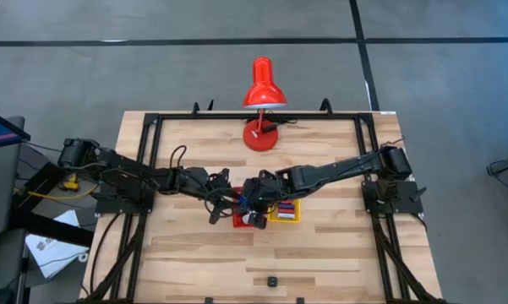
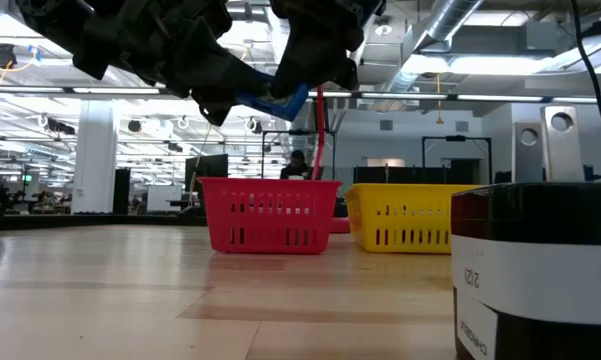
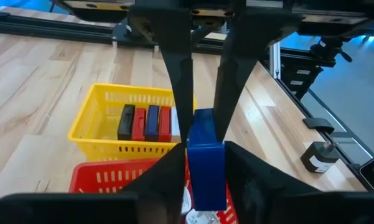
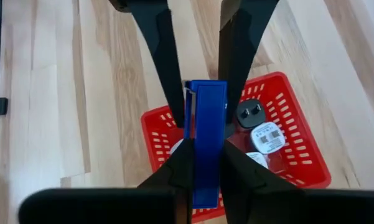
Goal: Pick & Place Office items
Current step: Put the blue digital timer into the yellow bin
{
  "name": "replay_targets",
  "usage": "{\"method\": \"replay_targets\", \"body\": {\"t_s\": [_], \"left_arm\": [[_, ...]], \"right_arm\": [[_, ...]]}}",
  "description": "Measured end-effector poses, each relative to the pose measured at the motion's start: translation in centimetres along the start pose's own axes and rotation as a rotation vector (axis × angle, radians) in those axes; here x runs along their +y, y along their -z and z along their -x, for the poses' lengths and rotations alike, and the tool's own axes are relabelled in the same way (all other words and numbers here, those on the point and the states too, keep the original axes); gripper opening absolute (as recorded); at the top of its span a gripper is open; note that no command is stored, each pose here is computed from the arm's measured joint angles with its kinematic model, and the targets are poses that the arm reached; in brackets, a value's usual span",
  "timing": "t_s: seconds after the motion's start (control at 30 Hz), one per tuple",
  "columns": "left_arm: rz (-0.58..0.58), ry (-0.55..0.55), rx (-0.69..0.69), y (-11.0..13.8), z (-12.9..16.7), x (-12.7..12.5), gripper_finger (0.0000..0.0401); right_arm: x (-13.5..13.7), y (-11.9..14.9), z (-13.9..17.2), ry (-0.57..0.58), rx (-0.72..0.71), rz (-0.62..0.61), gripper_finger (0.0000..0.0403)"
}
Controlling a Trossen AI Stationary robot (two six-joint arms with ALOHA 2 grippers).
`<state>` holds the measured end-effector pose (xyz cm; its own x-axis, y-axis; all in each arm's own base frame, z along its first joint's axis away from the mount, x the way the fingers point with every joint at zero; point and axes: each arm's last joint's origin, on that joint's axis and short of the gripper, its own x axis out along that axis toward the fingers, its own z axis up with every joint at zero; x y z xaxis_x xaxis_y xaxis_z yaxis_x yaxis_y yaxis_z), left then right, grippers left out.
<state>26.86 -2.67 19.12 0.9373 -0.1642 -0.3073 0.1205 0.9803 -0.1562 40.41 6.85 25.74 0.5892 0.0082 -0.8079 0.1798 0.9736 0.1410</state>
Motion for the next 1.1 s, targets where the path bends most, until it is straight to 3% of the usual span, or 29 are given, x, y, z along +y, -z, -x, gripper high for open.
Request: {"method": "replay_targets", "body": {"t_s": [0.27, 0.47, 0.77, 1.1], "left_arm": [[-0.035, 0.093, 0.016, -0.6, 1.0, -0.4, 0.0190], [-0.074, 0.095, 0.063, -1.1, 2.9, -0.6, 0.0235], [-0.111, 0.095, 0.040, -2.0, 4.6, -0.8, 0.0250], [-0.157, 0.096, 0.022, -2.2, 4.6, -0.8, 0.0246]], "right_arm": [[0.1, 0.4, 1.5, 0.013, 0.029, 0.031, 0.0039], [-1.3, 2.7, 3.1, 0.137, 0.157, 0.056, 0.0041], [-5.2, 7.4, 2.4, 0.180, 0.283, 0.148, 0.0042], [-8.1, 8.4, 1.1, 0.197, 0.315, 0.214, 0.0043]]}}
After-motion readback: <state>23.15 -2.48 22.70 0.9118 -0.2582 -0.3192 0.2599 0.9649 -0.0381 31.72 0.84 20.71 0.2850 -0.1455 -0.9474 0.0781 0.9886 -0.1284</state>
